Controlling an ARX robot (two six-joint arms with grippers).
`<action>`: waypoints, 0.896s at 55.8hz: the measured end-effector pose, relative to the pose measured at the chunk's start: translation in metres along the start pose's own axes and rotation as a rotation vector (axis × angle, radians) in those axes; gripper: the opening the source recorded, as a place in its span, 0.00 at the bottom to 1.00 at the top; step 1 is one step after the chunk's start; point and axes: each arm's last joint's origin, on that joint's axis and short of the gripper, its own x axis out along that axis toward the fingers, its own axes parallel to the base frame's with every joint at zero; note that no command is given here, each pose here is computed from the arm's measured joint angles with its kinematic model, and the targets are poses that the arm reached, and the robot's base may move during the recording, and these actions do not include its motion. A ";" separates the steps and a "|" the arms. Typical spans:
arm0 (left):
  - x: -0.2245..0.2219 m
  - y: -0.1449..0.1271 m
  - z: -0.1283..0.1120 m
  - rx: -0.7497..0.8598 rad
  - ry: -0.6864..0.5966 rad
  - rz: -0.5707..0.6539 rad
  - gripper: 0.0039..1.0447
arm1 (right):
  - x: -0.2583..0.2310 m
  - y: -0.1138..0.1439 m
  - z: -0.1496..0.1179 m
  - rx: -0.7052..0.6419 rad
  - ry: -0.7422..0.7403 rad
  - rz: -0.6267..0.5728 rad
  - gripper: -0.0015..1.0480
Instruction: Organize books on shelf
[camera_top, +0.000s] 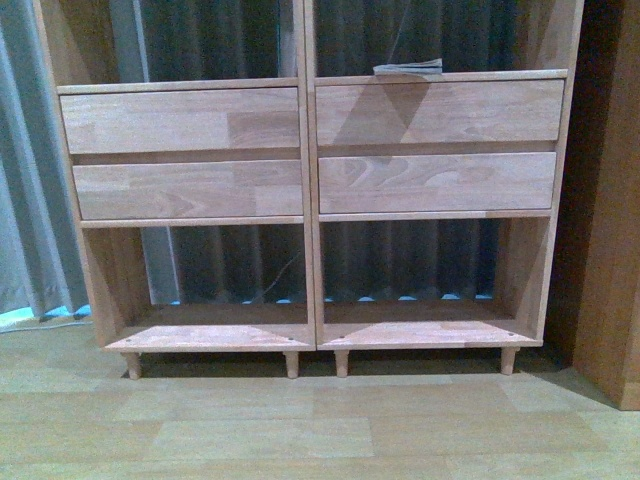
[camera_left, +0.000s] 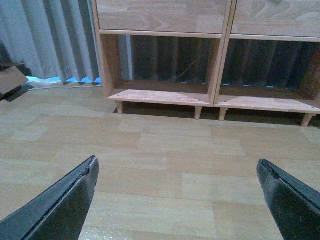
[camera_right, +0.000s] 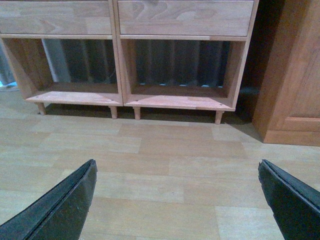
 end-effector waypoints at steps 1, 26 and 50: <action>0.000 0.000 0.000 0.000 0.000 0.000 0.93 | 0.000 0.000 0.000 0.000 0.000 0.000 0.93; 0.000 0.000 0.000 0.000 0.000 0.000 0.93 | 0.000 0.000 0.000 0.000 0.000 0.000 0.93; 0.000 0.000 0.000 0.000 0.000 0.000 0.93 | 0.000 0.000 0.000 0.000 0.000 0.000 0.93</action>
